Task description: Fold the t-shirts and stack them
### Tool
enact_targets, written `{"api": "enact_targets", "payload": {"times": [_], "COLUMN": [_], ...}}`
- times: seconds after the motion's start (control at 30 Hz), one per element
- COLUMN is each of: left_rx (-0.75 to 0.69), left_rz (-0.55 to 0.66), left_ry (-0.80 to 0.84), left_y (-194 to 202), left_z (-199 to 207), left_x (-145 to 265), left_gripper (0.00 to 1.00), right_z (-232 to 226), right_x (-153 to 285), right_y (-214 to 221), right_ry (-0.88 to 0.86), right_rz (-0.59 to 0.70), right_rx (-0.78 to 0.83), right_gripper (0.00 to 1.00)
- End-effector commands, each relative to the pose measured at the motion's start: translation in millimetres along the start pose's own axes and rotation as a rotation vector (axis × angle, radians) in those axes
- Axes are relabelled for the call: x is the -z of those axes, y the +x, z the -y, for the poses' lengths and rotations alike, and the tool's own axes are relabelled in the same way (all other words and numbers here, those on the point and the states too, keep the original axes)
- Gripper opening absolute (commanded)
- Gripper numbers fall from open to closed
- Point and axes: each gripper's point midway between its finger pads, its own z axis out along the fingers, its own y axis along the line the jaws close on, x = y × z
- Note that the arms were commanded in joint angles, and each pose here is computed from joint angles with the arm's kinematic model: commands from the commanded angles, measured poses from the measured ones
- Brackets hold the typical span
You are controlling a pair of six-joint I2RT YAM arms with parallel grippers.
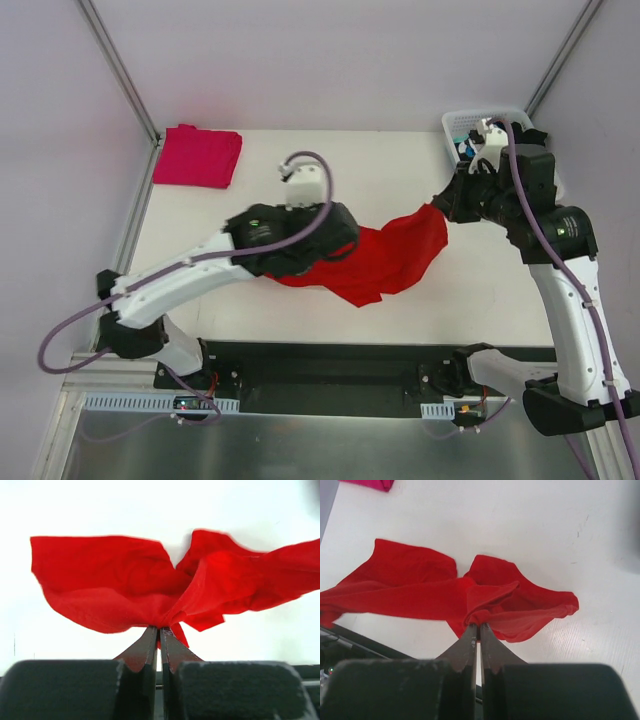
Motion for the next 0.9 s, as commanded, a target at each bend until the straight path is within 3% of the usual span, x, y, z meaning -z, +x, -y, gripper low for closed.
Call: {"api": "enact_targets", "payload": {"times": [0.0, 0.33, 0.43, 0.67, 0.87], "left_rx": [-0.101, 0.04, 0.04, 0.041, 0.16], "left_rz": [0.038, 0.124, 0.12, 0.052, 0.018], "left_ry": [-0.068, -0.15, -0.163, -0.276, -0.158], "left_y": [-37, -84, -87, -76, -72], "left_z": [-98, -184, -188, -203, -206], "left_x": [55, 79, 77, 44, 2], "left_gripper": [0.0, 0.0, 0.0, 0.0, 0.0], "right_z": [-1, 2, 10, 16, 20], "right_x": [16, 44, 53, 56, 36], "right_y": [-37, -92, -105, -157, -193], "right_ry": [0.009, 0.012, 0.026, -0.087, -0.203], "right_rz": [0.106, 0.21, 0.25, 0.35, 0.349], "right_rx": [-0.009, -0.045, -0.083, -0.217, -0.282], "right_gripper": [0.02, 0.01, 0.01, 0.01, 0.01]}}
